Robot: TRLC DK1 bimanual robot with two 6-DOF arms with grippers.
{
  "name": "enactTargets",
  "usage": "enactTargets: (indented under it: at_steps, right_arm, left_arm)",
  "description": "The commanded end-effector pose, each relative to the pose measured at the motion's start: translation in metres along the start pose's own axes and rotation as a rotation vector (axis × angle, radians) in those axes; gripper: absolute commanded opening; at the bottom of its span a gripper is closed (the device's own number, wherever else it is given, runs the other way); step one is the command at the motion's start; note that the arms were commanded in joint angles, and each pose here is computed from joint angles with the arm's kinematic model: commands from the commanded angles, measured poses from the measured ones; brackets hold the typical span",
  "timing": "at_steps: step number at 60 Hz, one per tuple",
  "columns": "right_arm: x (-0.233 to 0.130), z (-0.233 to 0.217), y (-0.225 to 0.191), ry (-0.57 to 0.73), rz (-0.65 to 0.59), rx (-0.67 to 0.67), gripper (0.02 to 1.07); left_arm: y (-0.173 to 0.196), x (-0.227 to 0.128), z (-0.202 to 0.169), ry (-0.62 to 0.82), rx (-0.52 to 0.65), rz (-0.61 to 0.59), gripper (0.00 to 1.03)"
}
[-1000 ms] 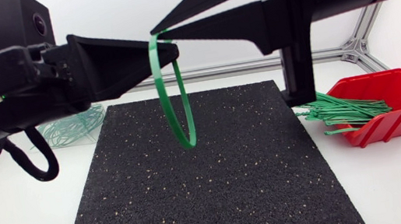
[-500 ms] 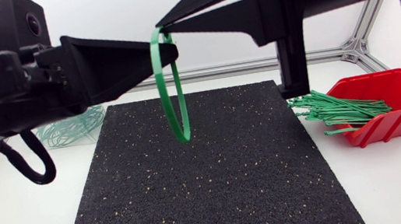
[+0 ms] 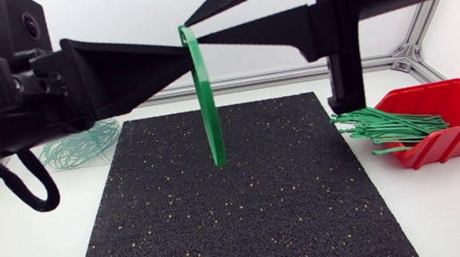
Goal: Take a green cable tie from the red box, thread the tail through the head to close it, then place it in the transparent bin on the left.
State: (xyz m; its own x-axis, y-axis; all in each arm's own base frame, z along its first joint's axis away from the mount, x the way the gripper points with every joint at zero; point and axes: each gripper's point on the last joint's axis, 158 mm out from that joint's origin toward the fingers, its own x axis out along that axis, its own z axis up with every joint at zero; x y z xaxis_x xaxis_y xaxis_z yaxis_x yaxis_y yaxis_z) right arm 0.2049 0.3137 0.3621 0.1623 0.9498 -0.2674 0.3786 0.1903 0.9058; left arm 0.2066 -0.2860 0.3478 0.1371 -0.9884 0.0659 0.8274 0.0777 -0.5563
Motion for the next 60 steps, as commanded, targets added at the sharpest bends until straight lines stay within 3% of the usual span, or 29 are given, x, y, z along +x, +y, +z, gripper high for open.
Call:
enactTargets:
  at_steps: [1,15,25,60]
  right_arm:
    - [-0.007,-0.004,-0.001,-0.005,0.004,0.000,0.29]
    - [-0.015,0.014,-0.004,-0.048,0.006,0.028,0.29]
    - [0.001,0.038,-0.018,-0.058,-0.039,0.071,0.28]
    - [0.014,0.045,-0.016,-0.047,-0.055,0.087,0.28]
  left_arm:
    - [-0.004,-0.002,0.003,-0.010,0.026,-0.012,0.04]
    - [-0.003,-0.001,0.004,-0.008,0.021,-0.010,0.04]
    - [-0.003,-0.001,0.005,-0.007,0.021,-0.013,0.04]
    - [0.019,-0.001,0.004,0.018,-0.072,0.000,0.04]
